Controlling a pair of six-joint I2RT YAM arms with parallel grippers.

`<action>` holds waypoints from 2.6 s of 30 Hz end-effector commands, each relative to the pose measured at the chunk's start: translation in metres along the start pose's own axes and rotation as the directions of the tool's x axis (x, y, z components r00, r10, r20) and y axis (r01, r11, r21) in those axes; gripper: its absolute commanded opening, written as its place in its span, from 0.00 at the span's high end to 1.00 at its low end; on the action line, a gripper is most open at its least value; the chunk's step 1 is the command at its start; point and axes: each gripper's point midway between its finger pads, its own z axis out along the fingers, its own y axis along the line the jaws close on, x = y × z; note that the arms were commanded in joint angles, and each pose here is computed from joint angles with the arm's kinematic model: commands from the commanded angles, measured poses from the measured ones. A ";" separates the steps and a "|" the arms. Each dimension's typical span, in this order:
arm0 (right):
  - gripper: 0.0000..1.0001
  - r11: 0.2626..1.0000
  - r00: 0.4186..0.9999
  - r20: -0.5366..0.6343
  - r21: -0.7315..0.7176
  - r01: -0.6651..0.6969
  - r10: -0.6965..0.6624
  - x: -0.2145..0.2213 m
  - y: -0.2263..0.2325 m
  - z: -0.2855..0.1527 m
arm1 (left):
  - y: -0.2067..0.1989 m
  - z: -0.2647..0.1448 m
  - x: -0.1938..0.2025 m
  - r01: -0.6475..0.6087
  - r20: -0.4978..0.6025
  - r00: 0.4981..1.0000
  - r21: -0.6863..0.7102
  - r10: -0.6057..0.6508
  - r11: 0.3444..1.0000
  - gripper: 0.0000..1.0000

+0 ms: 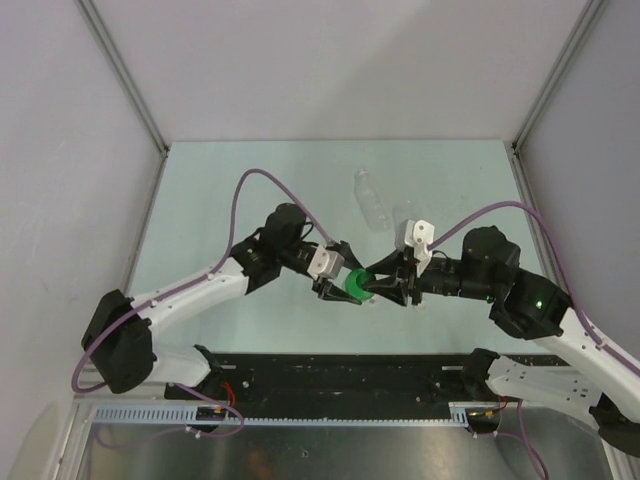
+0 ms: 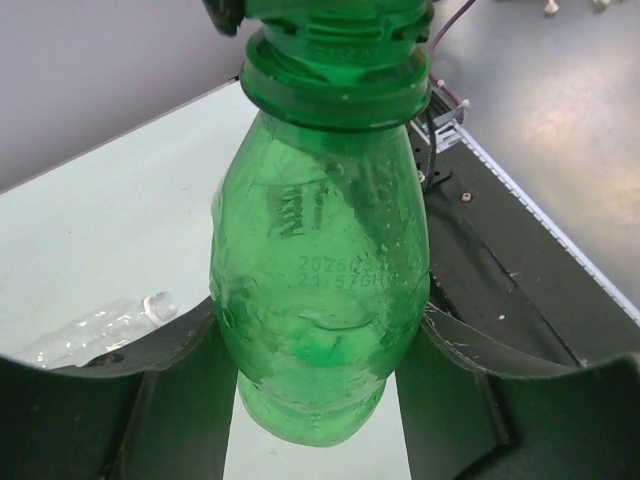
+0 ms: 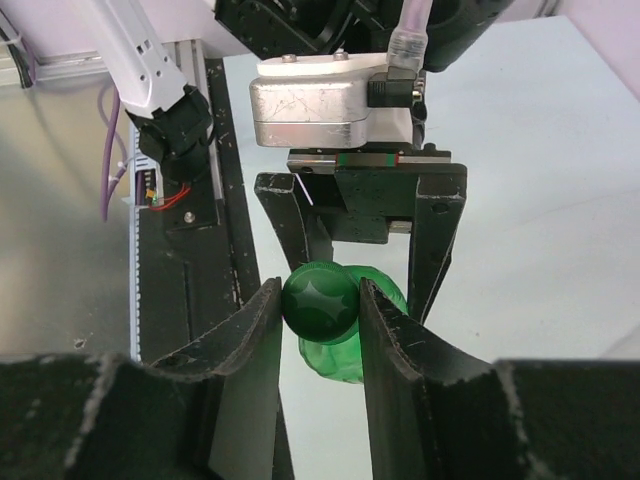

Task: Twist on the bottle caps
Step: Screw the bottle cap onto the plastic bottle.

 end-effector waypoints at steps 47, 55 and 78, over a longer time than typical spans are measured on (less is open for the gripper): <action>1.00 0.884 0.884 -0.087 -0.143 0.445 -0.459 0.029 0.003 -0.023 | -0.010 -0.003 0.019 -0.017 -0.240 0.970 0.105 0.041 0.994 1.00; 1.00 0.868 0.883 -0.066 -0.228 0.441 -0.466 0.036 0.017 -0.017 | -0.012 -0.002 0.018 -0.016 -0.244 0.969 0.110 0.043 0.994 1.00; 1.00 0.868 0.880 -0.094 -0.241 0.433 -0.465 0.048 0.014 -0.007 | -0.032 -0.002 -0.007 -0.146 -0.135 0.976 0.184 0.172 0.972 1.00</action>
